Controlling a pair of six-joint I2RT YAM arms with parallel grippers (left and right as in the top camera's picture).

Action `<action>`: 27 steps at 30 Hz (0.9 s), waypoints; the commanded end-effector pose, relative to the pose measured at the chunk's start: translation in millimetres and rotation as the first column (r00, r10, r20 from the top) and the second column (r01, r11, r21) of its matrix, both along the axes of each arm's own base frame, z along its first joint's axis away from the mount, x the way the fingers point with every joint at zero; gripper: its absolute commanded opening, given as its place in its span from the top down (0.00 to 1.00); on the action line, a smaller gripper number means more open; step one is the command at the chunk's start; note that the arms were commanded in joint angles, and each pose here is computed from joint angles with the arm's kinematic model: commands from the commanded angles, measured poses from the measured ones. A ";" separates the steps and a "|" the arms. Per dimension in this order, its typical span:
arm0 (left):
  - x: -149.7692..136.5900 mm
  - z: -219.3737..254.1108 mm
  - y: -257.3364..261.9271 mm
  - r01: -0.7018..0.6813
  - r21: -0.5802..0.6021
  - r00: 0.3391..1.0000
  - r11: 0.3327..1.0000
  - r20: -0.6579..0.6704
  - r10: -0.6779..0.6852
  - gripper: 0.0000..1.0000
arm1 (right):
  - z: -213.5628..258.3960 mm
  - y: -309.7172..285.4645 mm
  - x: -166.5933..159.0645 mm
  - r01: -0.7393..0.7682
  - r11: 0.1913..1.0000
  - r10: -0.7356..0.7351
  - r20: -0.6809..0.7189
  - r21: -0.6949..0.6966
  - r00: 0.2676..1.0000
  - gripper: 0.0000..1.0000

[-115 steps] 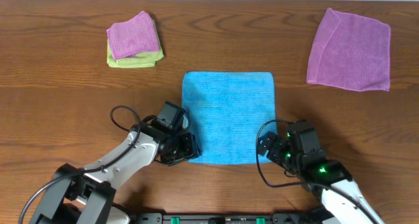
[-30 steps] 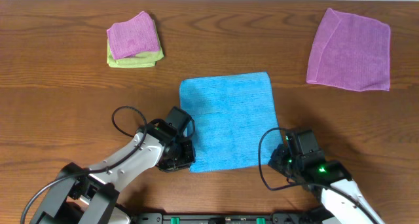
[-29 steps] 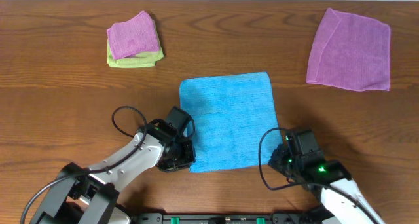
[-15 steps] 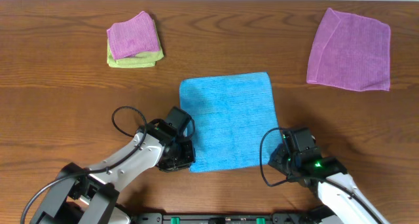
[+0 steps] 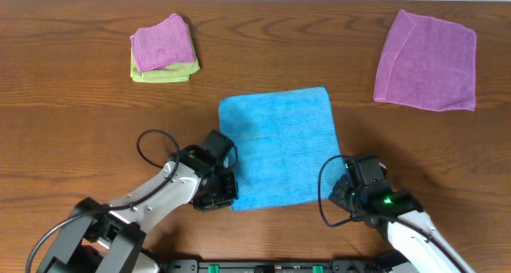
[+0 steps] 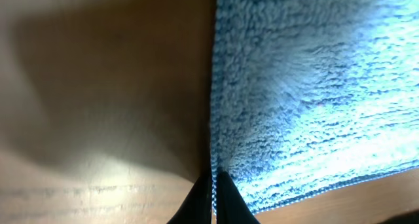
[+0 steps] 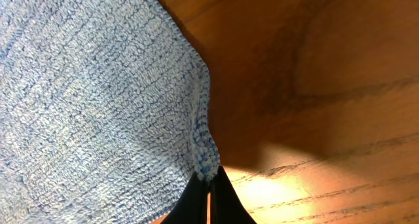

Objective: Fold the cloth

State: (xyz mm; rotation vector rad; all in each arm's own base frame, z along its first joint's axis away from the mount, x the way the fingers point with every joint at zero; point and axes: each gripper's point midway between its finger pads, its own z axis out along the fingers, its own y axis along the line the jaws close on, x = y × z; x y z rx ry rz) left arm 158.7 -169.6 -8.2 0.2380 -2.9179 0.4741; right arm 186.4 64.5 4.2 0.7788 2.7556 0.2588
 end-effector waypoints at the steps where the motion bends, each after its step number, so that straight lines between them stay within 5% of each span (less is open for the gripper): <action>1: -23.3 -18.7 28.8 0.010 0.150 0.997 0.989 -0.081 0.002 0.94 | 9.5 9.5 7.3 -0.078 0.997 0.078 0.028 0.009 0.997 0.98; 11: 8.7 20.9 14.4 -0.004 0.091 0.998 0.996 0.062 -0.002 0.94 | 39.6 24.7 30.1 -0.126 0.992 0.123 0.108 0.024 0.987 0.99; 18: 7.0 28.5 6.0 -0.021 0.036 0.999 0.999 0.046 0.019 0.94 | 40.0 24.9 30.8 -0.126 0.992 0.123 0.111 0.024 0.986 0.98; 22: -6.9 29.2 9.7 -0.012 0.046 1.000 0.999 -0.015 0.013 0.60 | 39.9 24.8 30.9 -0.126 0.992 0.122 0.112 0.024 0.986 0.98; 27: -28.0 30.4 20.6 0.000 0.091 0.995 0.996 -0.102 0.010 0.60 | 39.9 24.2 31.1 -0.124 0.992 0.121 0.112 0.020 0.986 0.99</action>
